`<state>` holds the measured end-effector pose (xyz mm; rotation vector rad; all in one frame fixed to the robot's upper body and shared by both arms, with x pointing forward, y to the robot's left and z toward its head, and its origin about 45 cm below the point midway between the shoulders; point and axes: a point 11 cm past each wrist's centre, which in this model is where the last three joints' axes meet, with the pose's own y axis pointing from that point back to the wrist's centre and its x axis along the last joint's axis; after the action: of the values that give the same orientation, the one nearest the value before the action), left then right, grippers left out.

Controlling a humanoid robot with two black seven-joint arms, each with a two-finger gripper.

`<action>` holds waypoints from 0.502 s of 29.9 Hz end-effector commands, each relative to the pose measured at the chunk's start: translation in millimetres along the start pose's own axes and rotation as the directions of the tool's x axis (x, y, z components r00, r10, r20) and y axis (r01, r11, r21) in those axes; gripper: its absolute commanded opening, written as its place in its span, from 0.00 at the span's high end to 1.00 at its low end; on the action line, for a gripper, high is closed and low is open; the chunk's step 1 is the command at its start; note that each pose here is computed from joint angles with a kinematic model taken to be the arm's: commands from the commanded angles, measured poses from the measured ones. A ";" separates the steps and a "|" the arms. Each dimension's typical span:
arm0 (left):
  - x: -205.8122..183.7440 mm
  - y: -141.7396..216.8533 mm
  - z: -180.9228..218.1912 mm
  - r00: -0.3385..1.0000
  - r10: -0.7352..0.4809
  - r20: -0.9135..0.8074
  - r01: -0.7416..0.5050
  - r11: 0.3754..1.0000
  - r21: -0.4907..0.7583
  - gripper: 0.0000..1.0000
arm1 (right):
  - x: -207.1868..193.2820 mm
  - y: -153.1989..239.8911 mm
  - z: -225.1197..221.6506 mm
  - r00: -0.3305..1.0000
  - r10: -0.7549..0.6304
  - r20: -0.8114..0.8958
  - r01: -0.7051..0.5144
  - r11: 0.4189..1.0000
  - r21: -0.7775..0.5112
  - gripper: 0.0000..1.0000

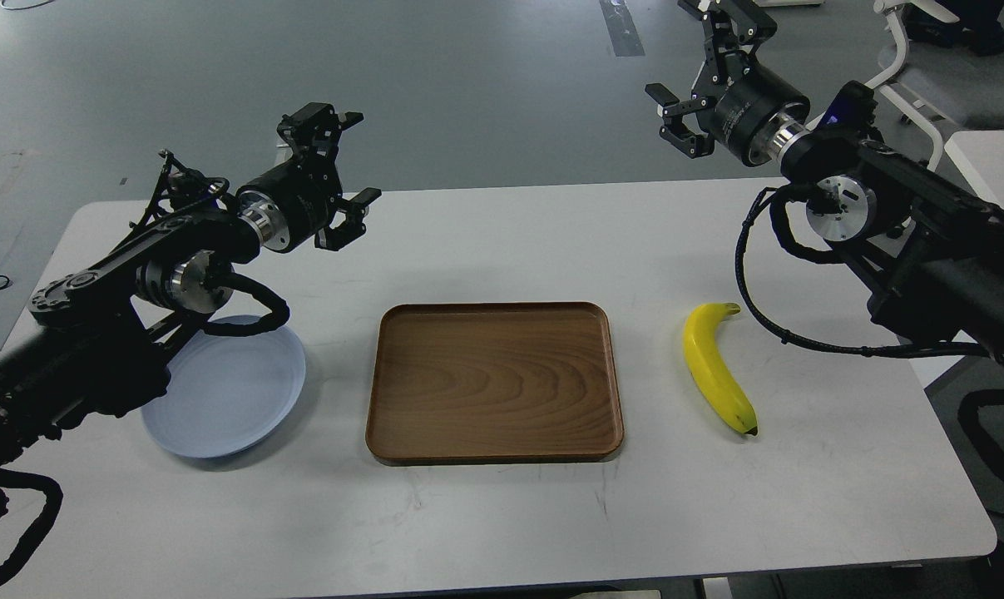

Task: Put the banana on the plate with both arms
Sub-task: 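Raise the left gripper and move it toward the light blue plate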

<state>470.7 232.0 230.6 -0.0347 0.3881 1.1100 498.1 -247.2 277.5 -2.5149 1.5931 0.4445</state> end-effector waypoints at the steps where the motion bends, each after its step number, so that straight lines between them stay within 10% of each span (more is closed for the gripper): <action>1: -1.0 7.3 -0.5 0.998 -0.046 -0.040 0.044 0.998 -0.040 0.02 | 4.6 6.3 12.1 0.998 -0.004 0.061 0.007 0.999 -0.042 0.00; 15: 7.7 9.8 12.6 0.998 0.010 -0.064 -0.020 0.986 -0.166 0.02 | -2.4 9.8 19.7 0.997 -0.051 0.054 0.055 0.996 -0.068 0.00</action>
<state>467.7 244.3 239.3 -0.1932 0.3757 1.1365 485.1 -244.2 259.6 -2.5651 1.5158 0.5652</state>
